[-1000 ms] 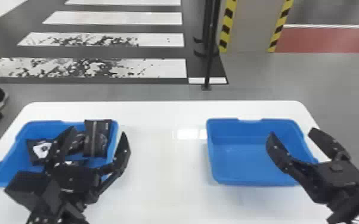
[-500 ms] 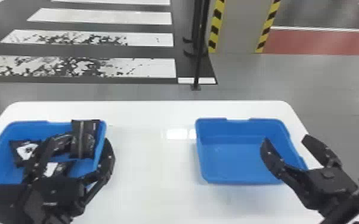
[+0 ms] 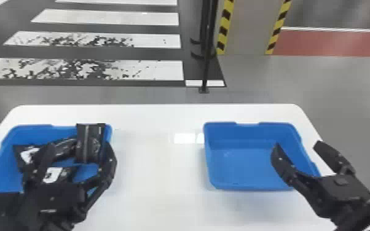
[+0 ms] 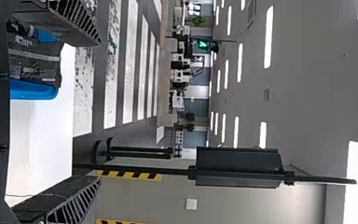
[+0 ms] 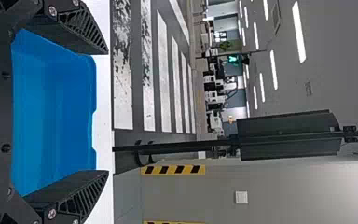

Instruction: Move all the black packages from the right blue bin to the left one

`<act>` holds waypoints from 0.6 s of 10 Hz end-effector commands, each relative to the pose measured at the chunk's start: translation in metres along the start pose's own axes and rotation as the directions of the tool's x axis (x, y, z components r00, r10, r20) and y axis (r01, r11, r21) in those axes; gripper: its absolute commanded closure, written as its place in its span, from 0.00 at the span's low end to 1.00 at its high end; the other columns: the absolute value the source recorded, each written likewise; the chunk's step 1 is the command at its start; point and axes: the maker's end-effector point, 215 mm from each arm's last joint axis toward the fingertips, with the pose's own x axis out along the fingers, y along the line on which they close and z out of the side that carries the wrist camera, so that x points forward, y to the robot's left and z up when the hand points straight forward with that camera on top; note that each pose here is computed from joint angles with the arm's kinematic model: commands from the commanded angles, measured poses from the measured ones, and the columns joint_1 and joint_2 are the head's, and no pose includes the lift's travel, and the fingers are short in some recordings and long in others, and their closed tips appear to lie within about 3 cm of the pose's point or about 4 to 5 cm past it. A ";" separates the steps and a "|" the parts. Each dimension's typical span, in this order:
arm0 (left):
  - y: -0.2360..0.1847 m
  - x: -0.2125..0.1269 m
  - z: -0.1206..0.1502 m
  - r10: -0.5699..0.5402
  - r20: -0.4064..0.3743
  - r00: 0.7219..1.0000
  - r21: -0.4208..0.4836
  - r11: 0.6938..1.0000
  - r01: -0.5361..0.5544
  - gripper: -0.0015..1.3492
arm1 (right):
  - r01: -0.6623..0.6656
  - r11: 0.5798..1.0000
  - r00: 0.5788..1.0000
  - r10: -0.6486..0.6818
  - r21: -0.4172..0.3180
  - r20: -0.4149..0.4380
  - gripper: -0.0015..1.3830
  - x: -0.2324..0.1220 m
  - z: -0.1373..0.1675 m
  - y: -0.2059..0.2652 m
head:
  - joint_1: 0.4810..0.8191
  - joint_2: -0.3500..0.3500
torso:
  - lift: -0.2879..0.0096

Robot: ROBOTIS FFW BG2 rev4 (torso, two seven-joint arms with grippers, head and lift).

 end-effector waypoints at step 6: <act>0.010 0.001 -0.001 0.020 0.021 1.000 -0.011 1.000 -0.020 0.00 | 0.001 1.000 1.000 -0.001 0.002 0.003 0.09 0.000 0.001 -0.001 | 0.63 0.44 | 0.52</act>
